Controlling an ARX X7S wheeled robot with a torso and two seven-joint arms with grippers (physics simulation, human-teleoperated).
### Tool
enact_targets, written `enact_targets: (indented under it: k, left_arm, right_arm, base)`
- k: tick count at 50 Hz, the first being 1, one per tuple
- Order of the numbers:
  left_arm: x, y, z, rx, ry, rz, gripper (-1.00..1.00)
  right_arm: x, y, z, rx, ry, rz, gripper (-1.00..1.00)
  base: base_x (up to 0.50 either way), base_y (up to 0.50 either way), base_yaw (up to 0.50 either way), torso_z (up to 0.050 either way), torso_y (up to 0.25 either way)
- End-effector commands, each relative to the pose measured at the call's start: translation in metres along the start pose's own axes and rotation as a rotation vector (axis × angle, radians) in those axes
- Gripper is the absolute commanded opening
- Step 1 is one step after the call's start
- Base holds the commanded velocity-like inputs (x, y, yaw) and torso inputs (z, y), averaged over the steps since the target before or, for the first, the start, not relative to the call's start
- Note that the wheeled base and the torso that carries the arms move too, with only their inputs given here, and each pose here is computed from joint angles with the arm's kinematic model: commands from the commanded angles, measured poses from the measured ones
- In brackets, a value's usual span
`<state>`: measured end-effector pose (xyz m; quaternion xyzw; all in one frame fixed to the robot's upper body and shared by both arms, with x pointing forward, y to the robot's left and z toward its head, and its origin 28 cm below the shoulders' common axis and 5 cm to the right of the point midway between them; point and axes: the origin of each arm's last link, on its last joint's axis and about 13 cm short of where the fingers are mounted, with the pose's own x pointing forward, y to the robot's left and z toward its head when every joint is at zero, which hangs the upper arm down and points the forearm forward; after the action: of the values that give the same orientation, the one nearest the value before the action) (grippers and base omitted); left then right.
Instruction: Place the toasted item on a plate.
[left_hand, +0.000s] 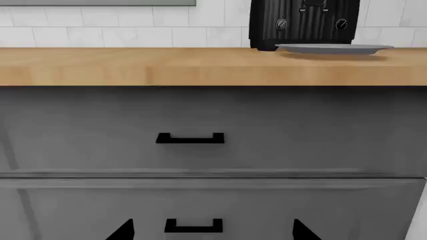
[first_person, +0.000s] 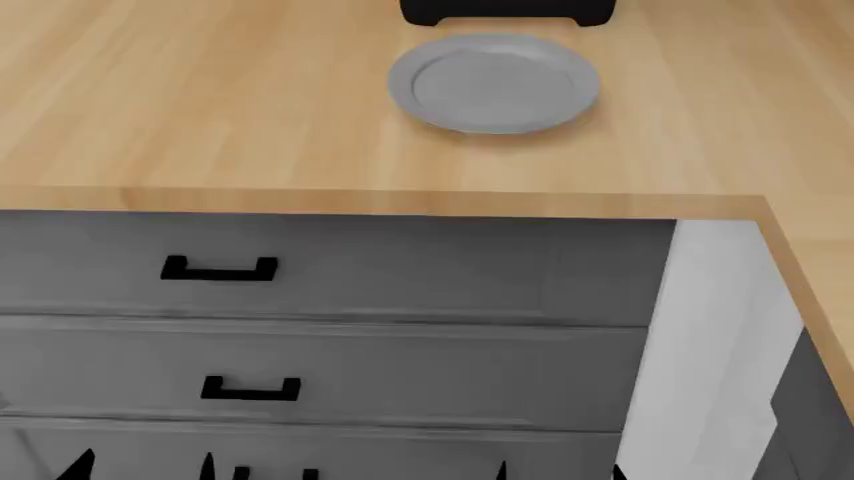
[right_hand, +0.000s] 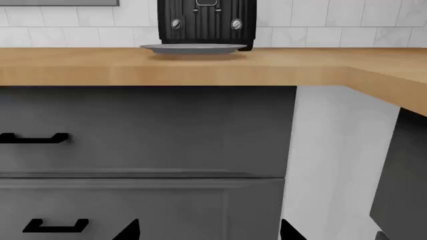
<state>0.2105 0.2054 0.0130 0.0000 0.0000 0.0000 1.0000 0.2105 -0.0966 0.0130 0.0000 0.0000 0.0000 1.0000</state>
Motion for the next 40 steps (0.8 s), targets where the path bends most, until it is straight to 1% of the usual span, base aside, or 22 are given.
enact_targets:
  k: [1,16,17,18,19,26,40]
  left_arm:
    - [0.0,0.0,0.0,0.0,0.0,0.0,1.0]
    - [-0.003,0.0,0.004,0.014,-0.002,-0.008,1.0]
    - [-0.004,0.0,0.004,0.001,-0.006,-0.01,1.0]
    - [-0.005,0.0,0.007,-0.034,-0.019,-0.009,1.0]
    - [-0.005,0.0,0.008,-0.017,-0.021,-0.023,1.0]
    - [-0.005,0.0,0.013,-0.012,-0.028,-0.019,1.0]
    - [-0.007,0.001,0.013,-0.008,-0.029,-0.02,1.0]
  right_arm:
    - [0.0,0.0,0.0,0.0,0.0,0.0,1.0]
    - [-0.003,0.001,0.002,0.003,0.0,0.002,1.0]
    - [-0.003,0.001,0.002,0.004,0.0,0.002,1.0]
    - [-0.003,0.001,0.003,0.003,-0.001,0.001,1.0]
    - [-0.003,0.001,0.003,0.007,-0.002,0.001,1.0]
    - [-0.003,0.001,0.005,0.009,-0.006,0.0,1.0]
    - [-0.005,0.003,0.009,0.01,-0.008,0.012,1.0]
  base:
    - [0.0,0.0,0.0,0.0,0.0]
    - [0.0,0.0,0.0,0.0,0.0]
    - [0.0,0.0,0.0,0.0,0.0]
    - [0.0,0.0,0.0,0.0,0.0]
    - [0.0,0.0,0.0,0.05,0.0]
    - [0.0,0.0,0.0,0.05,0.0]
    - [0.0,0.0,0.0,0.05,0.0]
